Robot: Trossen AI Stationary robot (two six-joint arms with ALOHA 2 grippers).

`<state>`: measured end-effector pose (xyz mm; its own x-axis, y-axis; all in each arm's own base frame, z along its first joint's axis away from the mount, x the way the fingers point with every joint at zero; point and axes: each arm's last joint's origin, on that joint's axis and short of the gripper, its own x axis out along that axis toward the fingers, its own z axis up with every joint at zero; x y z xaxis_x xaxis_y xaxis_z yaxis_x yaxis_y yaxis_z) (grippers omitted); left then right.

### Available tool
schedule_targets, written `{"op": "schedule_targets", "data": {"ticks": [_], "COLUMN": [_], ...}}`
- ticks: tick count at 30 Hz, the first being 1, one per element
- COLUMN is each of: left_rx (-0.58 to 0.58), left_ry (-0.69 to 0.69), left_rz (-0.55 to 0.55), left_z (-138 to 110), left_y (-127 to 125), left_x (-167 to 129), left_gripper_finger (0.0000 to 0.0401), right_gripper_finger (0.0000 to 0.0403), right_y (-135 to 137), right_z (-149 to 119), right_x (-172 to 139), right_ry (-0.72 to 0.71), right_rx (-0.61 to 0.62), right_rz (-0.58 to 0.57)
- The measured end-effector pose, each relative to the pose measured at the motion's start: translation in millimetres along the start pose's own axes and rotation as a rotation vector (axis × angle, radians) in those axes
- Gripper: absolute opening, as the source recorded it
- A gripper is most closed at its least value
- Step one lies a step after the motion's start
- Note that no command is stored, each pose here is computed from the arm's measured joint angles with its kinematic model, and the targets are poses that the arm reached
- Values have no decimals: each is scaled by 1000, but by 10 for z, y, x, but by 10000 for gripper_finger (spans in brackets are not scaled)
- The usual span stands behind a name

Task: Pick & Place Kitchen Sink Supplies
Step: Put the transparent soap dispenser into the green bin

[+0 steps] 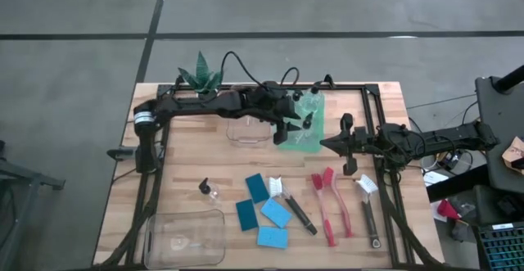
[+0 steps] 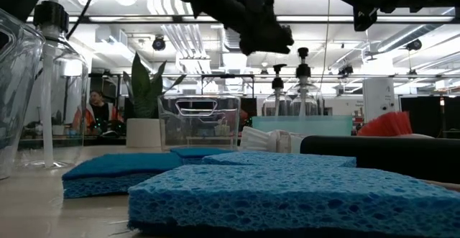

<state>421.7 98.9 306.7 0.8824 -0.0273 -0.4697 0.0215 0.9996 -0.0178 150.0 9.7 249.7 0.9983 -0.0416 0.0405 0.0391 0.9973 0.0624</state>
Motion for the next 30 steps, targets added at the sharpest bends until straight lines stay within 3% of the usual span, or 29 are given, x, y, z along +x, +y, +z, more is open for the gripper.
{"op": "schedule_targets", "data": {"ticks": [6,11,16,22,27,30], "left_rx": [-38,-71,-131,-177,-413,-479], "left_ry": [109,230,284,355,432,473], "left_rz": [-10,-57,-65,-87,-76,-83], "left_z": [48,65,121,104,61,34], "left_y": [-98,-350,-566,-843,-1062,-1238], "left_x": [-366,-728,-1199,-1568,-1747,-1837], "left_gripper_finger": [181,181,181,181,181,181], "right_gripper_finger": [8,8,8,8,8,8], "right_y": [0,0,0,0,0,0], "right_z": [-11,-18,-18,-21,-22,-21], "right_x": [-2,0,0,1,1,0], "right_ry": [12,18,19,21,22,22], "right_rx": [13,8,7,7,7,-16], "right_rz": [1,1,3,3,3,3]}}
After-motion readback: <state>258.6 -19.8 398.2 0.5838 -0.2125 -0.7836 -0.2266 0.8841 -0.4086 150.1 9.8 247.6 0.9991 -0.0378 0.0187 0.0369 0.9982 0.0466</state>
